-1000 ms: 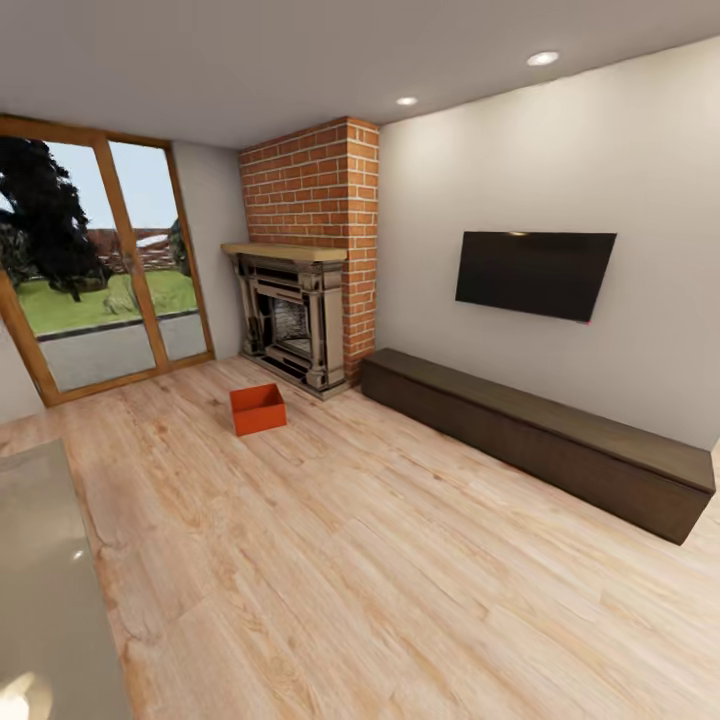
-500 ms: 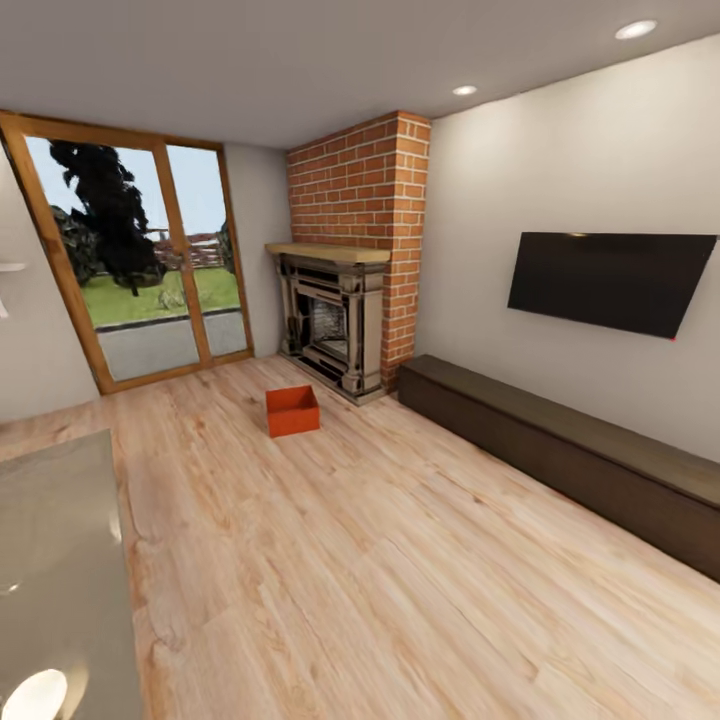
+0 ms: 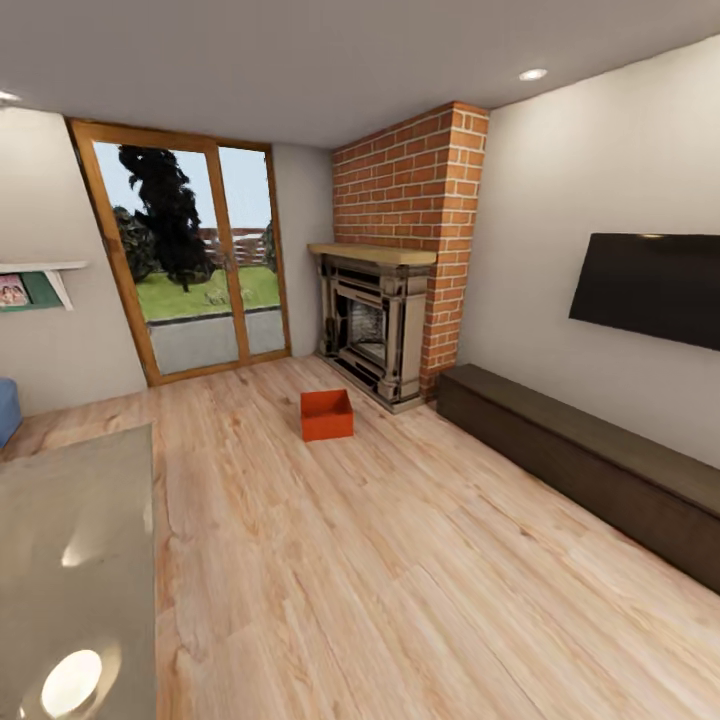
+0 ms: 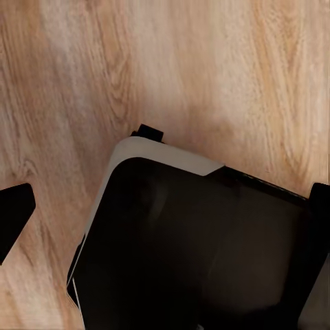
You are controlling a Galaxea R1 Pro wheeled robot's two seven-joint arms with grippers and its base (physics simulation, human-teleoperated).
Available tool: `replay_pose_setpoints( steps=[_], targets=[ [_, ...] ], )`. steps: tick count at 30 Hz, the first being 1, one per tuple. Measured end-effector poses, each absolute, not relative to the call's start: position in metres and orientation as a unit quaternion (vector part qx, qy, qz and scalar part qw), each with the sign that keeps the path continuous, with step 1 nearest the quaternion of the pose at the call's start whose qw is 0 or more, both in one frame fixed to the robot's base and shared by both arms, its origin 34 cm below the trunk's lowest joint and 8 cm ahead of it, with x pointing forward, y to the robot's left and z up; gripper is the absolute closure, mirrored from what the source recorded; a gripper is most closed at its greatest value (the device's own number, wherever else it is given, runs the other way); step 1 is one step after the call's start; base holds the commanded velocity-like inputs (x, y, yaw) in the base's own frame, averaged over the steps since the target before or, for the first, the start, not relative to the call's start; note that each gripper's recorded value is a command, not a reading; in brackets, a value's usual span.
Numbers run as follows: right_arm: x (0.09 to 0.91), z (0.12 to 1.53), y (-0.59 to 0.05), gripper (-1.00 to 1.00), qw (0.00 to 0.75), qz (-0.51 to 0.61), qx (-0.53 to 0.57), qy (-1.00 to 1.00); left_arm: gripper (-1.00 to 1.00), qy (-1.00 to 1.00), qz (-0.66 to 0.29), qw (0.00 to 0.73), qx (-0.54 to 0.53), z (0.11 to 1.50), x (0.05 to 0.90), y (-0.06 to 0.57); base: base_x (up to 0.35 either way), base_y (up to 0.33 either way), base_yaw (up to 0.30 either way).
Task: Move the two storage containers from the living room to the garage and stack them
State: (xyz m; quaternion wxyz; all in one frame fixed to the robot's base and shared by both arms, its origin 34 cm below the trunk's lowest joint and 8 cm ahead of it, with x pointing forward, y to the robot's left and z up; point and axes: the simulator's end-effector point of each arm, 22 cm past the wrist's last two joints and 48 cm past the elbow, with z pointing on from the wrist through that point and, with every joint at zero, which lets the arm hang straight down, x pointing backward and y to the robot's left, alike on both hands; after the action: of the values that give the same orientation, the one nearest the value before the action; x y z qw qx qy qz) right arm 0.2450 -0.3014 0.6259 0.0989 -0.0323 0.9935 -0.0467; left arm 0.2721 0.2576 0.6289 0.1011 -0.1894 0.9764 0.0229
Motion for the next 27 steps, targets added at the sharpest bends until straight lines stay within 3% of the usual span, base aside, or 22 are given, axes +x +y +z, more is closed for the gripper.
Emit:
replay_pose_setpoints(
  steps=[7,27],
  targets=[
    [0.2450,0.6259,-0.3015,-1.00,0.099,-0.047,-0.032,0.993,-1.00,0.976,0.023,0.101,-0.189,0.6289,0.2721,0.2576,0.324,0.000,0.198],
    [0.2449,0.6257,-0.2997,-1.00,0.099,-0.043,-0.034,0.994,-1.00,0.976,0.023,0.100,-0.190,0.6288,0.2716,0.2585,0.324,0.000,0.008]
  ],
)
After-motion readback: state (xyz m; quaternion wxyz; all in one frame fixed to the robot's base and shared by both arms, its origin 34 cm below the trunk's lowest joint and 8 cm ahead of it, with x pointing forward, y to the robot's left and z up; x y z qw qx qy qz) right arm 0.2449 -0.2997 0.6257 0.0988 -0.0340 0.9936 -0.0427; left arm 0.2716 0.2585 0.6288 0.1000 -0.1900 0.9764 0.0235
